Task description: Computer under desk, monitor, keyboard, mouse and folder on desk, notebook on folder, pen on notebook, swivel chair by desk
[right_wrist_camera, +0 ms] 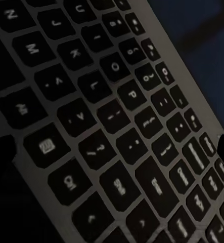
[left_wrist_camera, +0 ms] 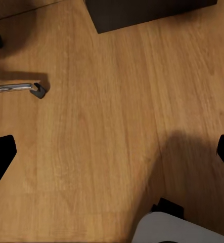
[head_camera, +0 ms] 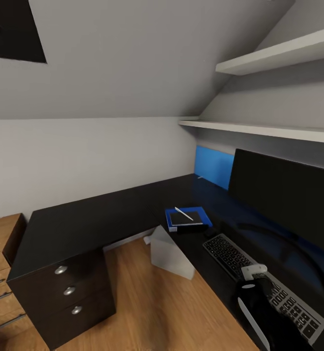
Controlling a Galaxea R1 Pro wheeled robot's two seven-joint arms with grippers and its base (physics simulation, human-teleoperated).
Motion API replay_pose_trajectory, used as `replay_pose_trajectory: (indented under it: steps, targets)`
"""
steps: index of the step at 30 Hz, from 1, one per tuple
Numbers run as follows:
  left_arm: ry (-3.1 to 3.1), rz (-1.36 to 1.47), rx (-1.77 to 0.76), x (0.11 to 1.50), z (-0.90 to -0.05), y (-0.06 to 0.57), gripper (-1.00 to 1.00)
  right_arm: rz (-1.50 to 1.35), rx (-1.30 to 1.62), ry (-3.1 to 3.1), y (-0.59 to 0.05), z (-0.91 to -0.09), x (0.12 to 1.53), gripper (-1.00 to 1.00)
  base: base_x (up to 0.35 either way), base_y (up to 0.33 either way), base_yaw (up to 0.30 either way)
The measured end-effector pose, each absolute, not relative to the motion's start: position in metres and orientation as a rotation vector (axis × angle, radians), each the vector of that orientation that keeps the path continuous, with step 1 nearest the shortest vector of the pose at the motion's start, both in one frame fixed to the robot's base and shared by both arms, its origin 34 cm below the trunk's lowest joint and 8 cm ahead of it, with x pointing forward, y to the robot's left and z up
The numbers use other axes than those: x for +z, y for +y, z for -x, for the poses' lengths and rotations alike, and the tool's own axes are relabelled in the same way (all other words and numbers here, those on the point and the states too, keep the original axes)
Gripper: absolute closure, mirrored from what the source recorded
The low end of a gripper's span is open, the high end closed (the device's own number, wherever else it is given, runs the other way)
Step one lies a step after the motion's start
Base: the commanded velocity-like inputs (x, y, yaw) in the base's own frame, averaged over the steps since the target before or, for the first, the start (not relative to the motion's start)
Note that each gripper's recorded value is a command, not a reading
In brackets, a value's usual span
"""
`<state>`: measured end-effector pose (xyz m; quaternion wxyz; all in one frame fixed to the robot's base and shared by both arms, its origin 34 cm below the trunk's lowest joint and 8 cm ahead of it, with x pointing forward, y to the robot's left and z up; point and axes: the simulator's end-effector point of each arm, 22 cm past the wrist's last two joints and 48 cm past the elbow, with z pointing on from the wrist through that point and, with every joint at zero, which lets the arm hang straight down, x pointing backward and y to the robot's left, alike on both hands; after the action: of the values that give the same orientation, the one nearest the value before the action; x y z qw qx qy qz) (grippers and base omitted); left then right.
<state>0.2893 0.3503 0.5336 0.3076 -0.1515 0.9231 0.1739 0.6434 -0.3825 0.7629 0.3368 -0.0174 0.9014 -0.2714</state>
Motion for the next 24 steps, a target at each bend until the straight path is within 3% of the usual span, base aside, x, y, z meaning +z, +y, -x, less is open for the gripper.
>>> replay_pose_trajectory:
  steps: [17, 24]
  targets:
    - [2.441, 0.407, 0.461, 0.5335, -0.2888, 0.3510, -1.00, 0.036, -0.695, 2.339, -0.3788, -0.6456, 0.7652, -1.00, -0.044, 0.142, 0.000]
    - [2.442, 0.408, 0.461, 0.5335, -0.2886, 0.3511, -1.00, 0.029, -0.689, 2.328, -0.3782, -0.6475, 0.7675, -1.00, -0.017, 0.038, 0.000]
